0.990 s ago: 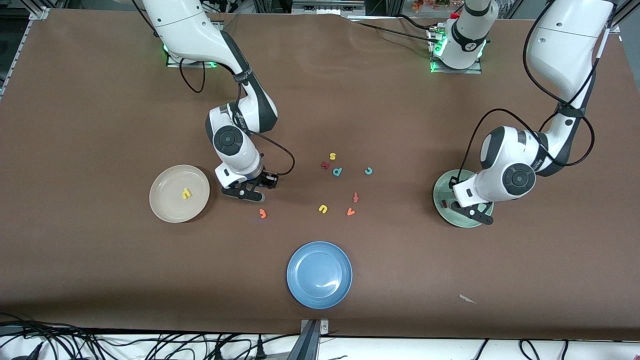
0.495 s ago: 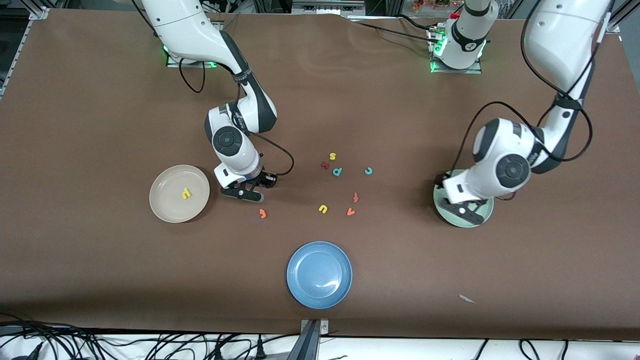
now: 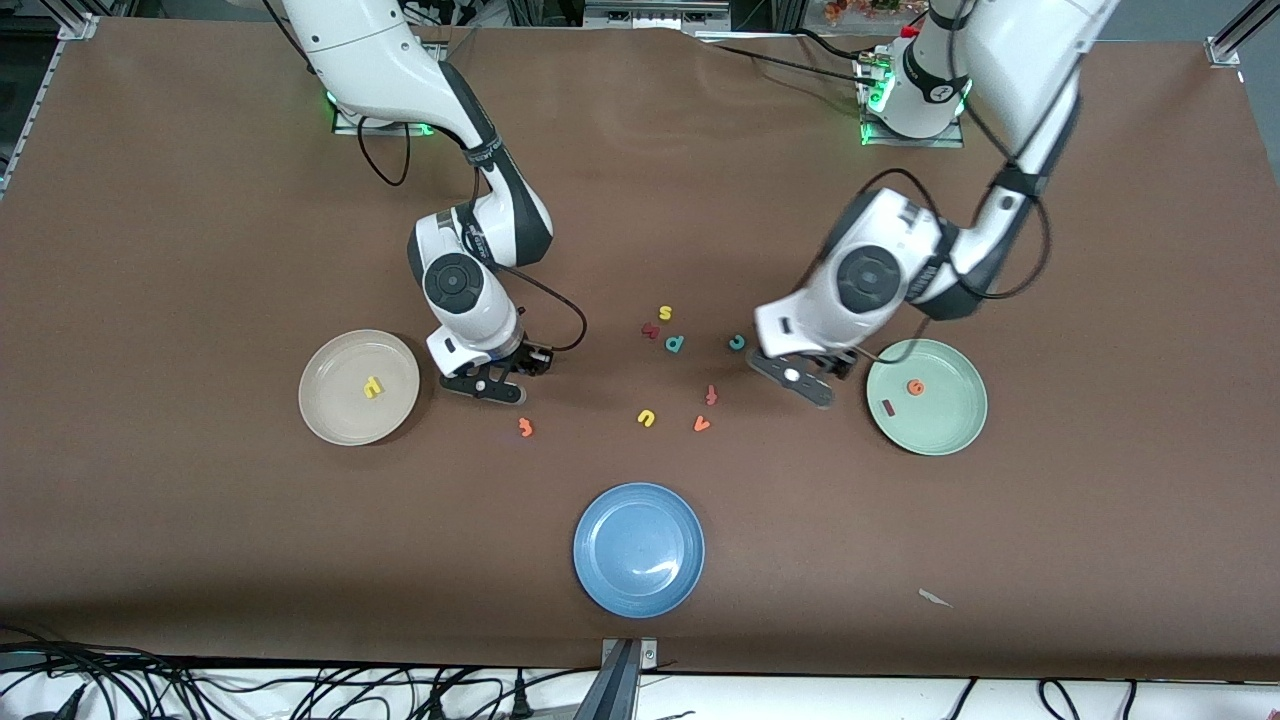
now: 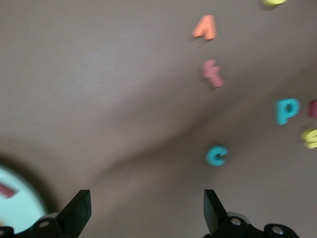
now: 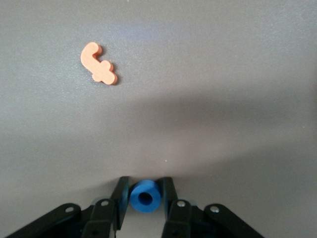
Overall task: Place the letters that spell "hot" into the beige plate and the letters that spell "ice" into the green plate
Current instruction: 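Drop the orange letter on the green plate while the right gripper lifts blue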
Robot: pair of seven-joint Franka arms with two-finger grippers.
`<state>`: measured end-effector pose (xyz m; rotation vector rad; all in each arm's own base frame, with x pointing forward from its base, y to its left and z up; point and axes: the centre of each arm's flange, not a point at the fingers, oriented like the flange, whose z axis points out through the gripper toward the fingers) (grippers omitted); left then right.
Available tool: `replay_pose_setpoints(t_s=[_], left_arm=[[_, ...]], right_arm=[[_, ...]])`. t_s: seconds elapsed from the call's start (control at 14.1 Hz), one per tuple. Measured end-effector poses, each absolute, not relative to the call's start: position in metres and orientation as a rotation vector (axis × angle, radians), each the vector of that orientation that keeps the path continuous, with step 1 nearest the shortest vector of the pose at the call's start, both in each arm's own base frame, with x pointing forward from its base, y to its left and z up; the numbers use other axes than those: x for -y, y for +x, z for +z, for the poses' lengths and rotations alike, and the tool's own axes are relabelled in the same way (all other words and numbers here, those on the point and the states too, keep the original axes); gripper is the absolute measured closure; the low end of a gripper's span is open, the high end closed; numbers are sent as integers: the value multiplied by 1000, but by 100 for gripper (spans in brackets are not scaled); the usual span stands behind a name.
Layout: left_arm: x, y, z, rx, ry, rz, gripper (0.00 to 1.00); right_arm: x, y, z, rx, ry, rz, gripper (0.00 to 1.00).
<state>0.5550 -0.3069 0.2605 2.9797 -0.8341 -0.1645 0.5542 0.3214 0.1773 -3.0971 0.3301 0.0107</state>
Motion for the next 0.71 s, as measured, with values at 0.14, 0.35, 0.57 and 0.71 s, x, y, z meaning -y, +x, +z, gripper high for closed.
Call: replay_pose_setpoints(t_s=[0.14,0.35,0.57,0.71], left_arm=[[343,537,243,840,2963,-142,1],[360,527,211,844,2937,-145,9],[366,519,192,848,2929,-172,16],[364,515,187,861,2935,-184,19]], right_arm=[[-321,554,178,-331,-3098,12,69],[-321,554,178,-331,-3097,11,72],[-321,554,178,-331,-3097,11,72],[-321,555,179,-331,-3098,15,72]])
